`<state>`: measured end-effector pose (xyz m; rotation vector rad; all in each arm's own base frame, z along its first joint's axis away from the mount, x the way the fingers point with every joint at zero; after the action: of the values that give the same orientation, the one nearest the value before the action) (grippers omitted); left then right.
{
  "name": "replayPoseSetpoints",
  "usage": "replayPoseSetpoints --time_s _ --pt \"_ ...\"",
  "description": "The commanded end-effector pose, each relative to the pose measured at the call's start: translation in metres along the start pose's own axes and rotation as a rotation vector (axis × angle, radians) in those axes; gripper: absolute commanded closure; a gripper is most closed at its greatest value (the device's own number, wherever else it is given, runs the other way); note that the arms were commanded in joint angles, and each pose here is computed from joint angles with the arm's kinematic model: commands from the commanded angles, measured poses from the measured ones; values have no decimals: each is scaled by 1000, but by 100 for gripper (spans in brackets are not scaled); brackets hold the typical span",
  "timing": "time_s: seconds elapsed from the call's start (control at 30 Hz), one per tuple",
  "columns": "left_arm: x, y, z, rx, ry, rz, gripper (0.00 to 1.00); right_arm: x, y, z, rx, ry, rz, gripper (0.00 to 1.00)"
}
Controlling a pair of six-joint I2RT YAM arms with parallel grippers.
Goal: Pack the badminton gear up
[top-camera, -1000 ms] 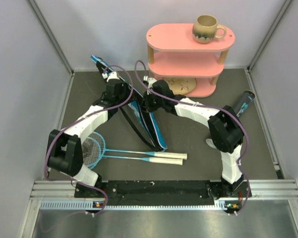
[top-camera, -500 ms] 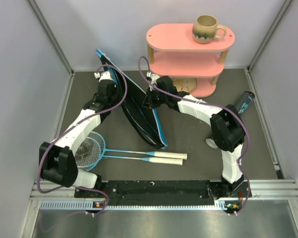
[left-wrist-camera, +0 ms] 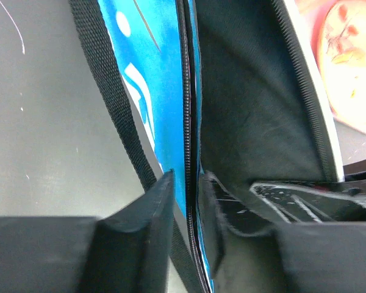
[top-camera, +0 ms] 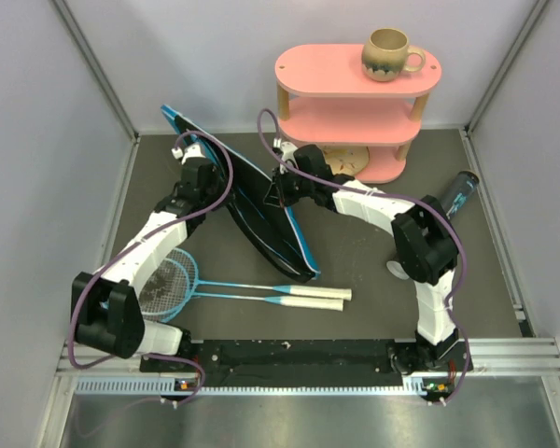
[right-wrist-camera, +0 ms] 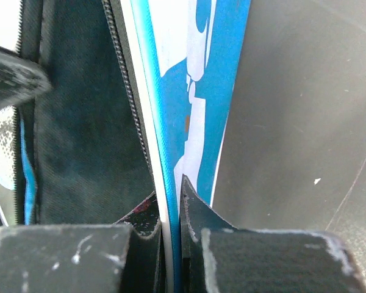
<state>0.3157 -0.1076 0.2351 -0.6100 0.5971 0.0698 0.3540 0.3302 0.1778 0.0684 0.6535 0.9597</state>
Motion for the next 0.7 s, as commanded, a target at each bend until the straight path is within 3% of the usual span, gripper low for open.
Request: replayPoseSetpoints --time_s 0.0,0.13,0.3,0.4,0.43,0.47,0.5,0.57,0.6,0.63,0.67 --pt "17 3 -16 -56 51 -53 64 -11 14 30 -29 -131 71 100" --pt "22 -4 -21 -50 97 -137 45 -11 13 26 -34 -121 60 100" --pt "27 -3 -20 -32 122 -101 49 -12 12 26 -39 -127 54 100" --pt "22 0 -8 5 51 -53 71 -7 4 24 -58 -104 25 100" --pt "19 1 -3 13 29 -45 85 -3 -2 20 -85 -83 9 100" --pt "17 2 2 33 -5 -24 92 -2 -5 19 -101 -63 -8 100" --pt "13 1 8 46 -30 -24 99 -1 -11 18 -138 -55 -50 100" --pt "7 -4 17 78 -56 -30 100 2 -21 18 -151 -2 -107 100" --pt "5 -4 19 73 -56 -13 100 1 -26 19 -171 27 -149 92" --pt "5 -5 21 62 -56 -3 100 -1 -27 21 -179 45 -167 74" --pt "2 -13 29 32 -66 -3 100 -8 -24 27 -176 62 -179 65"
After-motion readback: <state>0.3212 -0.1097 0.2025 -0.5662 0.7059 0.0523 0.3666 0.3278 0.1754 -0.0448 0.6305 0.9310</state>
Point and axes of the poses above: each gripper's point midway between its finger pads, its own x axis out along the fingers, its own y axis along the line the jaws close on, z = x × y, the point moved 9 cm from there along -x, back along the fingers, and after that the axes turned 7 degrees about -x, right-handed, at the moved point
